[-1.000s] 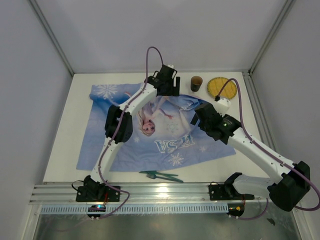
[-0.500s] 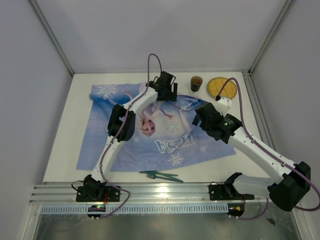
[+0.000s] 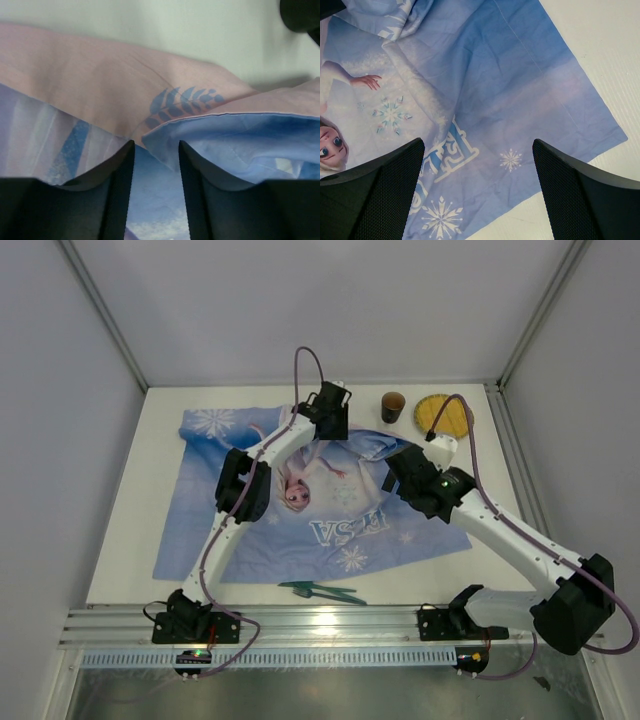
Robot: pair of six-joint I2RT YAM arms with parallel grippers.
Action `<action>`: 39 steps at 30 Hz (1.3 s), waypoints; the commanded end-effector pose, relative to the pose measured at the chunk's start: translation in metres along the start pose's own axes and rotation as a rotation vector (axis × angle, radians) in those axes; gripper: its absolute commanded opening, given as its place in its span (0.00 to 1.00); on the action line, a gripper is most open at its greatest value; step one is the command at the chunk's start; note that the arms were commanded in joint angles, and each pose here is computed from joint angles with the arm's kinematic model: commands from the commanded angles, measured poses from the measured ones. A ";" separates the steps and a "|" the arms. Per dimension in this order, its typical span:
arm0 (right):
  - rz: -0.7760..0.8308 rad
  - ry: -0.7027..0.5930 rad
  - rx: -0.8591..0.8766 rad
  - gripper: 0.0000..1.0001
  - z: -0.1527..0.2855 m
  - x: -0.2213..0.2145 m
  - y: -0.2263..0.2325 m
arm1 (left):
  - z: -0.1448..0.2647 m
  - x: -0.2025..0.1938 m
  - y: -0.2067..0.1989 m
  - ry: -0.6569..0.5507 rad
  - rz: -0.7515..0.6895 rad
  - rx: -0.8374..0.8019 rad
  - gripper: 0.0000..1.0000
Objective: Set the dinner table for one person
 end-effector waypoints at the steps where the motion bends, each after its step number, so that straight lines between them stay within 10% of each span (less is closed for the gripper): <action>1: -0.026 -0.033 0.026 0.93 0.004 0.013 0.008 | 0.011 0.021 -0.018 -0.064 0.033 -0.092 0.35; 13: -0.017 -0.006 0.033 0.93 -0.008 0.009 0.019 | -0.003 0.005 0.001 -0.016 0.007 0.017 0.00; 39: -0.013 0.033 0.107 0.93 -0.018 -0.003 0.030 | 0.233 0.209 0.055 -0.903 -0.071 0.635 0.00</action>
Point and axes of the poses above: each gripper's point midway between its finger pads, its own z axis back along the fingers, its own y axis along the line the jaws close on, x = y × z, the point moved 9 cm from there along z, back along the fingers, and after that the axes turned 12 degrees about z, right-handed, at the moved point
